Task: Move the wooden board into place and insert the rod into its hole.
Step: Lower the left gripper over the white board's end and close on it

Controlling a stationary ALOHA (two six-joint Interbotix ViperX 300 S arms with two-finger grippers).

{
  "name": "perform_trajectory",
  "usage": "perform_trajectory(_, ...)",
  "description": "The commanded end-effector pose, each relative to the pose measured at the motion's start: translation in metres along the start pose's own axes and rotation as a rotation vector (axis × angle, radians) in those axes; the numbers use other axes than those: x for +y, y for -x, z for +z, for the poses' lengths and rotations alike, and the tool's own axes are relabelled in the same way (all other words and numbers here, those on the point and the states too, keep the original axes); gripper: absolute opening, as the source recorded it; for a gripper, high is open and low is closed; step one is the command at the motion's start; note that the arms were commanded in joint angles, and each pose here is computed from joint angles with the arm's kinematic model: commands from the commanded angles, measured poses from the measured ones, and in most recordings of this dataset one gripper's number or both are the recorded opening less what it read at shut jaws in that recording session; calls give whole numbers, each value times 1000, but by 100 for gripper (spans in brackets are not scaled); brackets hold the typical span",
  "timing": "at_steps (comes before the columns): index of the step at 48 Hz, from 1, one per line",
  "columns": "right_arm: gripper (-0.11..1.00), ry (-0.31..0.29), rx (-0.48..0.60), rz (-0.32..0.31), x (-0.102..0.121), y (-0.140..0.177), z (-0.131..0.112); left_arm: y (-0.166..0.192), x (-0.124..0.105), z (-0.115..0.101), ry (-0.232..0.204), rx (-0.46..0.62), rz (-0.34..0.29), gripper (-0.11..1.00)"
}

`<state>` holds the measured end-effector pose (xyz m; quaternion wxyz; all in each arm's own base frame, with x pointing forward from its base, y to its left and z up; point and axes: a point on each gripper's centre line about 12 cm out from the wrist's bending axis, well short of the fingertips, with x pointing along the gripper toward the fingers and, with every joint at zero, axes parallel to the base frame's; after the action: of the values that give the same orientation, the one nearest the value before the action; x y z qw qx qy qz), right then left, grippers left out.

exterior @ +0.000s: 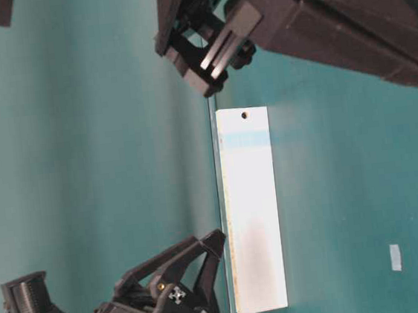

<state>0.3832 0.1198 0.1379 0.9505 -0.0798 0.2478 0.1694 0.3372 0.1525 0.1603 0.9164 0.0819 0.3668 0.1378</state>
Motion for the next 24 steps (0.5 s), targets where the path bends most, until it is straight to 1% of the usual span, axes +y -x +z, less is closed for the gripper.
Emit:
perform_trajectory(1,0,3,-37,0,0,0,13,2,6,6,-23,-21,15,88)
perform_trajectory(9,0,3,-35,2,0,-7,14,2,19,-9,-68,12,42,88)
perform_trajectory(13,0,1,-40,0,-1,-10,16,3,24,-17,-73,29,53,88)
perform_trajectory(18,0,-5,-38,0,-1,-14,17,0,28,-26,-70,49,61,88)
perform_trajectory(24,0,-17,-34,0,-1,-19,16,-12,28,-35,-80,72,55,88)
